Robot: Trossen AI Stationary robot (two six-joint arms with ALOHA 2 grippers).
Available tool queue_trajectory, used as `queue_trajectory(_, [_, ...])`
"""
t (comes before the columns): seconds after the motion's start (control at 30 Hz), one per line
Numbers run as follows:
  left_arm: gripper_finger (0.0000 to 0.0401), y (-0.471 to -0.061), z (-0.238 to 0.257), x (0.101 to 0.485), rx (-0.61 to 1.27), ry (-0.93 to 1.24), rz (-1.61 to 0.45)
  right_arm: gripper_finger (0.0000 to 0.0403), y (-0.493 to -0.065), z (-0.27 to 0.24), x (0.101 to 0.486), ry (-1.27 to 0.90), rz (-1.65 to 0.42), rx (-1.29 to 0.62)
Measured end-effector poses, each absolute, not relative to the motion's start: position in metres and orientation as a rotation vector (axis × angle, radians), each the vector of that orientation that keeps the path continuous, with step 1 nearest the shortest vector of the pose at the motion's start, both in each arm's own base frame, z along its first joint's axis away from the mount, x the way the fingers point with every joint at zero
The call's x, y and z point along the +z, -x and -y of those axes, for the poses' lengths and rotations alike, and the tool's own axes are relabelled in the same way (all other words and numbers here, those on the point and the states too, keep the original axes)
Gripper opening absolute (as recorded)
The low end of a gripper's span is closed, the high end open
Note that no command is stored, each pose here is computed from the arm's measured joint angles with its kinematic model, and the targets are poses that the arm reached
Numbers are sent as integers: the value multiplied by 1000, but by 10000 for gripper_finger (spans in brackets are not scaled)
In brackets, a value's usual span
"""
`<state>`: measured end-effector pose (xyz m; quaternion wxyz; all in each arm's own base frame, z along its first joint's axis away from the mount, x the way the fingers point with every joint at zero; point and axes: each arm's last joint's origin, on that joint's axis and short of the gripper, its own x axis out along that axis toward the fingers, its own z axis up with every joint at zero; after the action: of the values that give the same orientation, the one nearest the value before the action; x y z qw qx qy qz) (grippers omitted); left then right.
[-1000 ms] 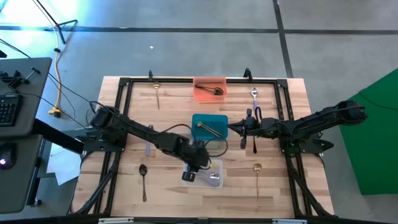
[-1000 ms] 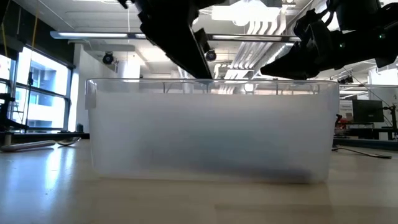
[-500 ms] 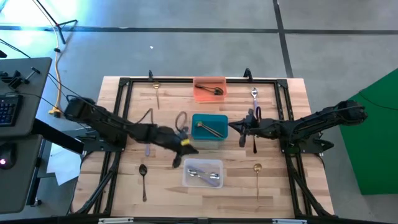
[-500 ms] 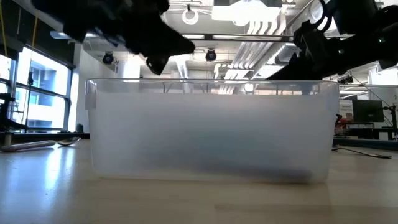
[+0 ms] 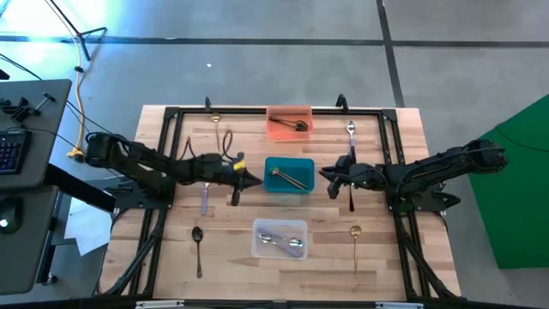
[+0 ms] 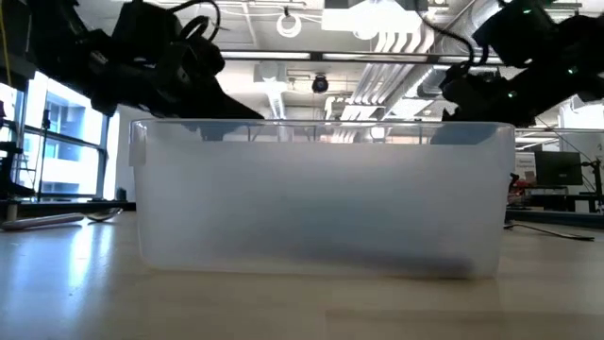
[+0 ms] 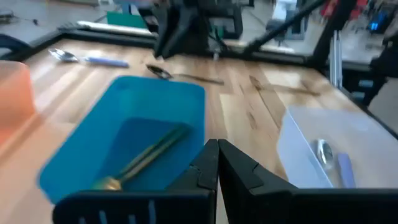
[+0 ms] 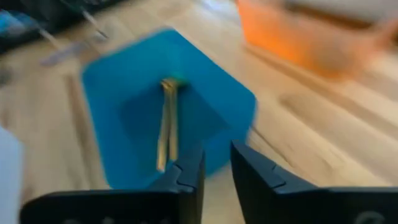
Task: Sort silverware by color (type)
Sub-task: Put the black spoon into the orange bin
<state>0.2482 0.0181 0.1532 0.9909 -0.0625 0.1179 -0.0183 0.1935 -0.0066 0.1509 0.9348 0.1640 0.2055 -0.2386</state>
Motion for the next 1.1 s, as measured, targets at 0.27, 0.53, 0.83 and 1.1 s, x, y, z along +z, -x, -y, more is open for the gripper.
queue_trajectory(0.27, [0, -225, -45, 148, 30, 131, -115, 142, -196, 12, 179, -453, -753, -688])
queue_trajectory(0.53, [0, -214, -60, 146, 107, 146, -72, 174, -178, 11, 193, -757, -955, -914])
queue_trajectory(0.83, [0, -206, -78, 144, 240, 134, -70, 172, -164, 8, 172, -946, -1053, -1000])
queue_trajectory(1.1, [0, -201, -91, 144, 301, 127, -68, 172, -172, 16, 161, -956, -1083, -1001])
